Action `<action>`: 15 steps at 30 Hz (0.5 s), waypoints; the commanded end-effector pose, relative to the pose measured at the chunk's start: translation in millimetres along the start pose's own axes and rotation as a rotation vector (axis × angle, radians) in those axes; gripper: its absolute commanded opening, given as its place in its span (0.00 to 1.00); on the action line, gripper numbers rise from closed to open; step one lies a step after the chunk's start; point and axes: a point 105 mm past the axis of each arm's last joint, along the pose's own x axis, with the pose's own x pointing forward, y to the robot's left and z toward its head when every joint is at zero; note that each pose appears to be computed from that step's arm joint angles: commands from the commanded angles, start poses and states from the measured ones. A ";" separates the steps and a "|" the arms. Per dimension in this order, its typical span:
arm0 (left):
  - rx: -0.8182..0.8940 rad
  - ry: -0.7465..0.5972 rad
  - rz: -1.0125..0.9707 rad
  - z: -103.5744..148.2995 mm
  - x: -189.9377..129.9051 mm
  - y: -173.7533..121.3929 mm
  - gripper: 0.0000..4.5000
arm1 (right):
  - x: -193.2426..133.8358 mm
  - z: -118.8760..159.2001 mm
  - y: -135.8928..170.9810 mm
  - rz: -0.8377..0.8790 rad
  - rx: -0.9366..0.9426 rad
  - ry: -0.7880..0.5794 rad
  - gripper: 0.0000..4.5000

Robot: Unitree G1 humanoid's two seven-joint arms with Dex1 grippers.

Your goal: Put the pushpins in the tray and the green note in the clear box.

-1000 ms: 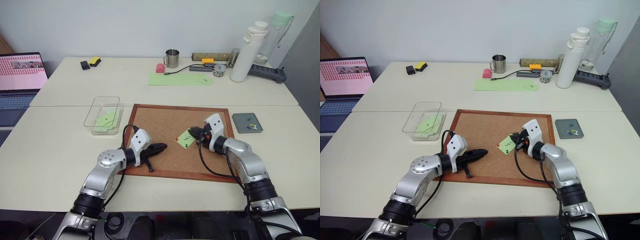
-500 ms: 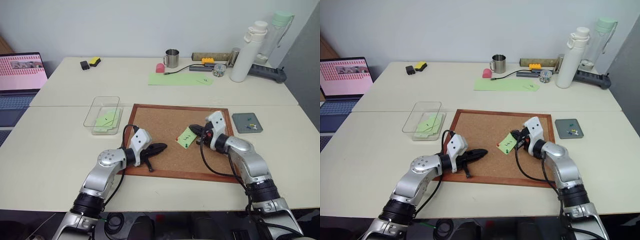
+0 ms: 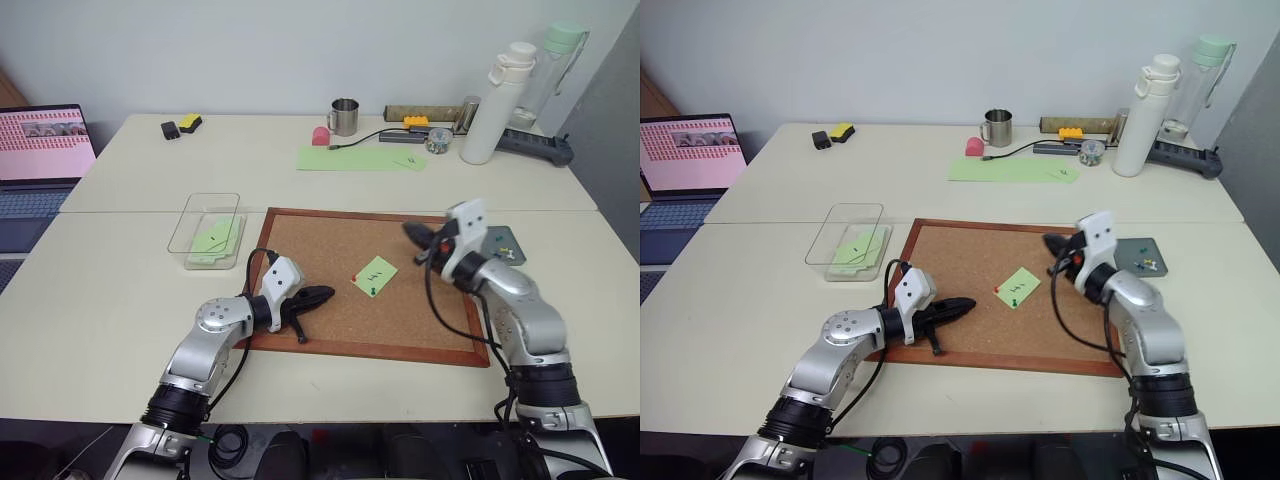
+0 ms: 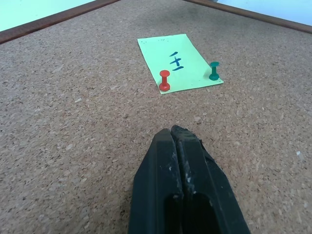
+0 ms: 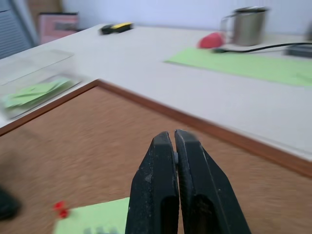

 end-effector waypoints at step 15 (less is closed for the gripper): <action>-0.028 0.063 0.009 -15.9 -4.6 -3.6 0.00 | -20.2 -33.8 -112.6 -0.374 0.078 0.173 0.13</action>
